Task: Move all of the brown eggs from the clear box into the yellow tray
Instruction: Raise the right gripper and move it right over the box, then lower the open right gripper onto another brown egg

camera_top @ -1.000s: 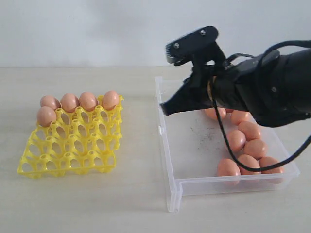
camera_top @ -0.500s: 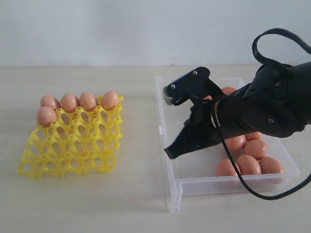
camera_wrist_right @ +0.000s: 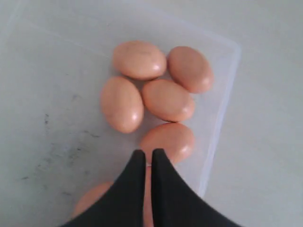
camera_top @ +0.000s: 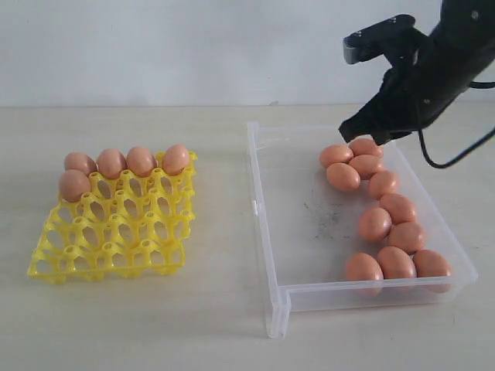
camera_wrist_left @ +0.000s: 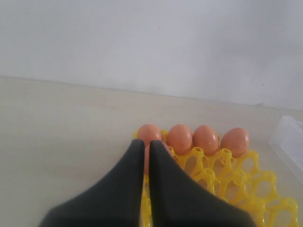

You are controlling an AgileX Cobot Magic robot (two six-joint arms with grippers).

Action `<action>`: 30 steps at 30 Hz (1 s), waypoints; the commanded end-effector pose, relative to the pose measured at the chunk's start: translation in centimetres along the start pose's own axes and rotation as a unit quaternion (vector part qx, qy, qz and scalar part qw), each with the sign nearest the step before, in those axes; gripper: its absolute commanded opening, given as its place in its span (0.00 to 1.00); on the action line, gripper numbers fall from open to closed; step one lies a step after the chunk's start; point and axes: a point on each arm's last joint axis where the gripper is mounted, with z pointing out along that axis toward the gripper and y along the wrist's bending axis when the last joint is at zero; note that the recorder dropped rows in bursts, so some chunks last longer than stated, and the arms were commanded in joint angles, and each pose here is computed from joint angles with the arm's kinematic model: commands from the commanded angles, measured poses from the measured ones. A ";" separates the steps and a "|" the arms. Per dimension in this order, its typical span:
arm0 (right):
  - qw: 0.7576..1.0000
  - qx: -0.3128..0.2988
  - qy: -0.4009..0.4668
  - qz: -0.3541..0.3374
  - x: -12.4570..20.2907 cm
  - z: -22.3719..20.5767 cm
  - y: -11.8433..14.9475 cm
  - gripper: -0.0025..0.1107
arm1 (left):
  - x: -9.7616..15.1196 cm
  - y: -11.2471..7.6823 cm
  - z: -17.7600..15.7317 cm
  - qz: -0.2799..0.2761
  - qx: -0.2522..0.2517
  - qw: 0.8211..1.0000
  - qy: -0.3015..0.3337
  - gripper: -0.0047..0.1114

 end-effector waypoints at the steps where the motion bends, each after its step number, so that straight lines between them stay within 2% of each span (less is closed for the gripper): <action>1: 0.995 -0.073 0.058 0.020 -2.6 2.5 0.6 0.02 | 0.0 0.0 -0.1 -0.006 0.000 1.000 -0.003 0.07; 3: 0.995 -0.077 0.067 0.009 -3.4 4.0 0.6 0.04 | 0.1 -0.1 -0.1 0.000 0.004 1.000 -0.002 0.07; 4: 0.994 -0.080 0.075 -0.005 -3.4 4.8 0.6 0.09 | 0.1 -0.1 -0.1 0.000 0.004 1.000 -0.002 0.07; 5: 0.993 -0.082 0.080 -0.021 -3.4 5.6 0.7 0.16 | 0.1 -0.1 -0.1 0.000 0.004 1.000 -0.002 0.07; 8: 0.993 -0.082 0.083 -0.028 -3.3 7.7 0.8 0.48 | 0.1 -0.1 -0.1 0.000 0.004 1.000 -0.002 0.07; 10: 0.993 -0.080 0.083 -0.023 -3.1 8.7 0.8 0.60 | 0.1 -0.1 -0.1 0.000 0.004 1.000 -0.002 0.07; 17: 0.993 -0.073 0.087 -0.031 -2.8 11.5 0.9 0.58 | 0.1 -0.1 -0.1 0.000 0.004 1.000 -0.002 0.07; 30: 0.994 -0.067 0.083 -0.038 -2.3 13.7 0.9 0.57 | 0.1 -0.1 -0.1 0.000 0.004 1.000 -0.002 0.07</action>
